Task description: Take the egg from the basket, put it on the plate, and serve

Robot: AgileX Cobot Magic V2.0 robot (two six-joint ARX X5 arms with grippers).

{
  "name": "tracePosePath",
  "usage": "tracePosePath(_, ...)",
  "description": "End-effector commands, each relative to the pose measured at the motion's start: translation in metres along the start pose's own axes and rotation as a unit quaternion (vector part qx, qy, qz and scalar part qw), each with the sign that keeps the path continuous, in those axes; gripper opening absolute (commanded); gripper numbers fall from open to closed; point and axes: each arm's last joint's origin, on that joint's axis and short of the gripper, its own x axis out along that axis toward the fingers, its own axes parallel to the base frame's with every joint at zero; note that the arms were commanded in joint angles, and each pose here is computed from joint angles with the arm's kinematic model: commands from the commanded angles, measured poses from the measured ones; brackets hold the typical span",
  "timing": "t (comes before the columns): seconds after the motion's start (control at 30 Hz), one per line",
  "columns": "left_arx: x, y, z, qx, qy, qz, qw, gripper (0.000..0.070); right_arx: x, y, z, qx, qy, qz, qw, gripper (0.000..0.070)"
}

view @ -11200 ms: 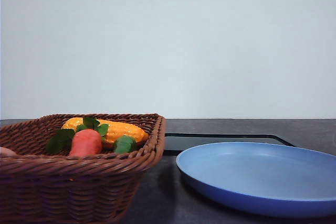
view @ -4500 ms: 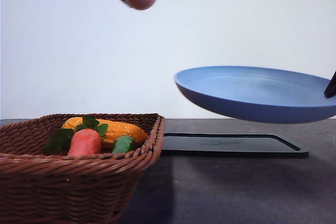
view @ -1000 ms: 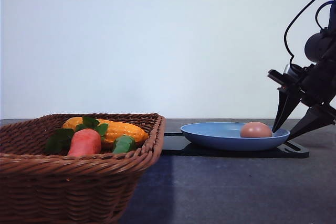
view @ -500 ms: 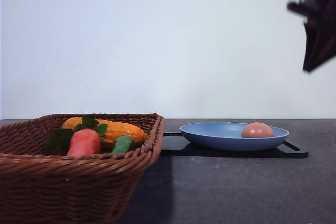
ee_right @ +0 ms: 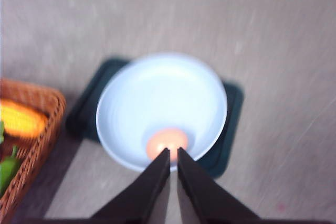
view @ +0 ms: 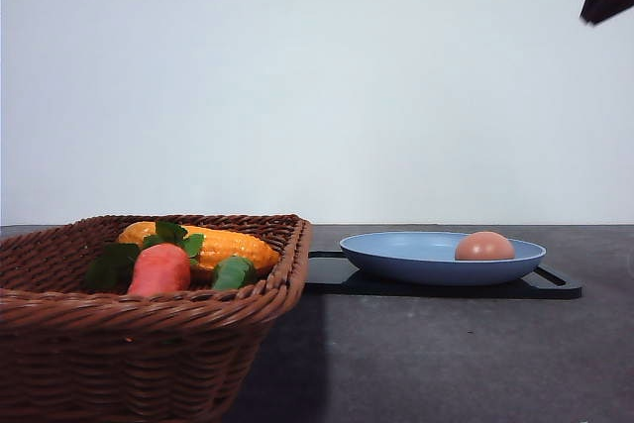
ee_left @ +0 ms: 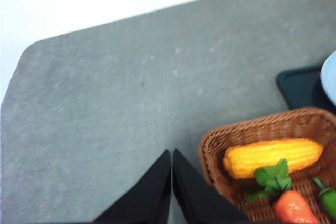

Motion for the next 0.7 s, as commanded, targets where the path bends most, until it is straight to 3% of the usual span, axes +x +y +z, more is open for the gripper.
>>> tracePosePath(0.0,-0.002,0.001,-0.007,-0.022,-0.022,-0.007,1.0,0.0,-0.006,0.001,-0.008,-0.011,-0.025,-0.003,1.0,0.0)
tracePosePath(0.23,-0.014,0.009,-0.043,-0.08,-0.053,-0.042,0.995,0.0,-0.021,-0.003,-0.049,-0.015,-0.097,-0.023,0.995,0.0)
tracePosePath(0.67,-0.016,0.01,-0.05,-0.08,-0.053,-0.049,0.994,0.0,-0.024,-0.005,-0.062,-0.012,-0.129,-0.021,0.991,0.0)
